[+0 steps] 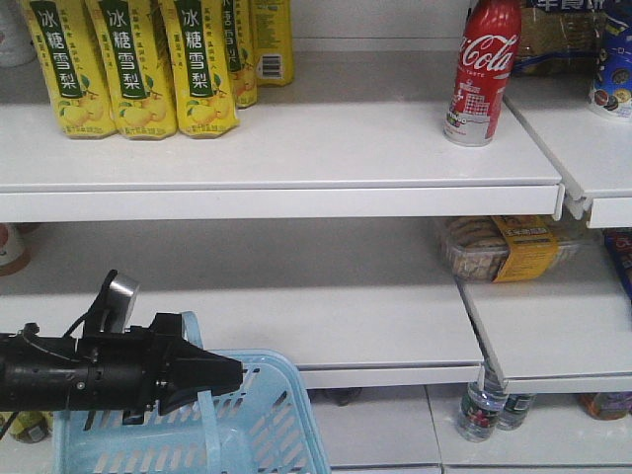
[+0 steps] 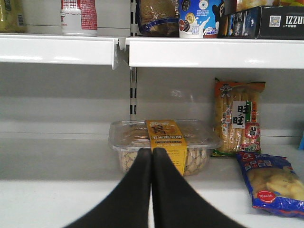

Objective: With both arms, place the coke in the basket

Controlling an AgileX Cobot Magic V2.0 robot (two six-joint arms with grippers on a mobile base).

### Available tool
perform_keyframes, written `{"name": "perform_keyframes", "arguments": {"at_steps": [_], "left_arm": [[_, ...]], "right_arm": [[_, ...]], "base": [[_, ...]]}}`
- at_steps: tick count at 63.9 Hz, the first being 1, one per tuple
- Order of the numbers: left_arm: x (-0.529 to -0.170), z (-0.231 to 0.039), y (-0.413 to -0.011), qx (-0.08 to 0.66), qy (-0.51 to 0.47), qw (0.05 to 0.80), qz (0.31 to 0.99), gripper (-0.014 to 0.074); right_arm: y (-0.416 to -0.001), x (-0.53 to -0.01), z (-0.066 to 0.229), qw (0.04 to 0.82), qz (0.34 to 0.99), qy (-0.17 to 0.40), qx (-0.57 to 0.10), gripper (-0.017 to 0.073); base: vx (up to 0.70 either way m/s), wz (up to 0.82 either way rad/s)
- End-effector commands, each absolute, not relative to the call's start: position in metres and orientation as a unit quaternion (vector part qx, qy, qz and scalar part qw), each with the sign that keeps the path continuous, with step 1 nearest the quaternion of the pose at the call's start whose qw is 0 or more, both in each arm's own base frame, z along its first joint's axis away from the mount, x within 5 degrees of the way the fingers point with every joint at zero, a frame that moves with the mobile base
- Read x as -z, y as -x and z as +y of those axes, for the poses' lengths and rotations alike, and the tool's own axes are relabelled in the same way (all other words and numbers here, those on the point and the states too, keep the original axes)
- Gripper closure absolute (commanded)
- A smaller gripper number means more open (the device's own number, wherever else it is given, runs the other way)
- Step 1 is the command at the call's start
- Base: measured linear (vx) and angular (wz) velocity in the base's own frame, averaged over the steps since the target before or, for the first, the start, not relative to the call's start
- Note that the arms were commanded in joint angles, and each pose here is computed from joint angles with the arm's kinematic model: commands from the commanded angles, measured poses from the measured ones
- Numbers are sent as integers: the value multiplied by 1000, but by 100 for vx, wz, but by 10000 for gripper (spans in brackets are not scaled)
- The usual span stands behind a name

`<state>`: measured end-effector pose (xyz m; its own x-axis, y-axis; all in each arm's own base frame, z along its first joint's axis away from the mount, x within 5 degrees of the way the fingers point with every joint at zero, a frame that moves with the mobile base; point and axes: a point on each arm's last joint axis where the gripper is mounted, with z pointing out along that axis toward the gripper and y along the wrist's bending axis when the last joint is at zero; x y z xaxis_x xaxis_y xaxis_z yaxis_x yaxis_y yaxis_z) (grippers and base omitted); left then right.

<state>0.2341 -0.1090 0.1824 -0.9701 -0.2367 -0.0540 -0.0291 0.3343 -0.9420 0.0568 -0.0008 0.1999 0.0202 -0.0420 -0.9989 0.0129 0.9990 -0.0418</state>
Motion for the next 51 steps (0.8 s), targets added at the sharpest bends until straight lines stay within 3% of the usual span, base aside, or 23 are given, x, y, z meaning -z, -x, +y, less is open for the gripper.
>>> {"name": "perform_keyframes", "arguments": {"at_steps": [1,51], "left_arm": [[-204,-113,-236,614,66,107,779,599],[-204,-113,-236,614,66,107,779,599]], "right_arm": [[-57,-204,0,736,677,16,21,569],[-57,-204,0,736,677,16,21,569]], "base": [[2,0],[2,0]]}}
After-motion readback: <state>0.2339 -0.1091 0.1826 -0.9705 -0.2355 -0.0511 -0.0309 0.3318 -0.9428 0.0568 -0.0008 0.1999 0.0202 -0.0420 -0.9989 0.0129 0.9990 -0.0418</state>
